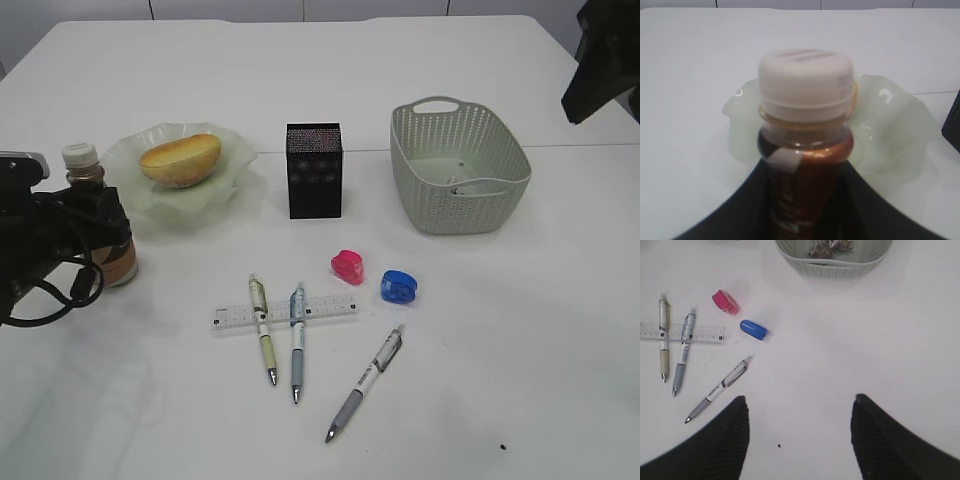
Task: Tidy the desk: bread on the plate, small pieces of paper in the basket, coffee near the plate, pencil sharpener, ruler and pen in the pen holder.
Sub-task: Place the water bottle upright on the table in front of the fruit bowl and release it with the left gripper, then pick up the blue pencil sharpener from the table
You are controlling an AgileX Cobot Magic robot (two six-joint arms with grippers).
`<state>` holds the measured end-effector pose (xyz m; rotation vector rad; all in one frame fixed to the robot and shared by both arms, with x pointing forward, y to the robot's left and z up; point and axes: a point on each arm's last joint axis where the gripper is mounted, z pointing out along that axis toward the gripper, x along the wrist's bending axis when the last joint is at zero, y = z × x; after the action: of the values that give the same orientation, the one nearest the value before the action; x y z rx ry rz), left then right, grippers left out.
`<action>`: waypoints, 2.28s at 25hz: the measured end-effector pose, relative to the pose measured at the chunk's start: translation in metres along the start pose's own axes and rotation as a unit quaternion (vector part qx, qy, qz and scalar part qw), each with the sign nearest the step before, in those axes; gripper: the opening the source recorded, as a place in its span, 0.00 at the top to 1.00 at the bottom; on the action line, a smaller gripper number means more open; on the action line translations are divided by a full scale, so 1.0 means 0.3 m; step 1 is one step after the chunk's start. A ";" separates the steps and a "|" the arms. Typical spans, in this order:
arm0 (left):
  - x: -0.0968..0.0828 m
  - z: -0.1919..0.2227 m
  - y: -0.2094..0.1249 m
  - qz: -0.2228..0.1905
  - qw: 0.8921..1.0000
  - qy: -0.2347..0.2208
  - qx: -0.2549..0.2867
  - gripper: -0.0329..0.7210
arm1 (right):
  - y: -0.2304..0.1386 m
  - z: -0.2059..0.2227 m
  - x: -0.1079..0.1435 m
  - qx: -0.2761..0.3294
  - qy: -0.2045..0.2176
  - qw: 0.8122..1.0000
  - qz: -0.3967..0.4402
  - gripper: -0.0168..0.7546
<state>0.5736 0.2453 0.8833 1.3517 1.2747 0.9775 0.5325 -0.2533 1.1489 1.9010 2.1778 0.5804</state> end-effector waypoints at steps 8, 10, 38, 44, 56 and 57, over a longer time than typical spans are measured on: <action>-0.031 -0.001 -0.002 0.026 0.998 -0.052 0.003 0.56 | 0.000 0.000 0.000 0.000 0.000 1.000 -0.001 0.33; -0.034 -0.001 -0.003 0.028 0.998 -0.057 0.003 0.47 | 0.000 0.000 0.000 0.000 0.000 1.000 -0.001 0.33; -0.050 -0.085 0.249 0.045 0.997 -0.056 -0.028 0.29 | 0.000 0.000 0.000 0.000 0.000 1.000 -0.015 0.33; -0.047 -0.179 0.349 0.050 0.998 -0.042 0.024 0.29 | 0.000 0.000 0.001 0.000 0.001 1.000 -0.016 0.33; -0.052 -0.479 0.605 -0.024 0.980 -0.017 0.196 0.31 | 0.004 -0.007 0.061 -0.012 0.101 0.993 -0.057 0.33; -0.056 -0.501 0.625 -0.026 0.977 -0.019 0.211 0.31 | 0.005 -0.005 0.063 -0.013 0.104 0.992 -0.064 0.33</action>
<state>0.4598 0.2579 1.0953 1.6394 1.5374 0.6616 0.5303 -0.2349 1.1531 1.7417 2.3842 0.8109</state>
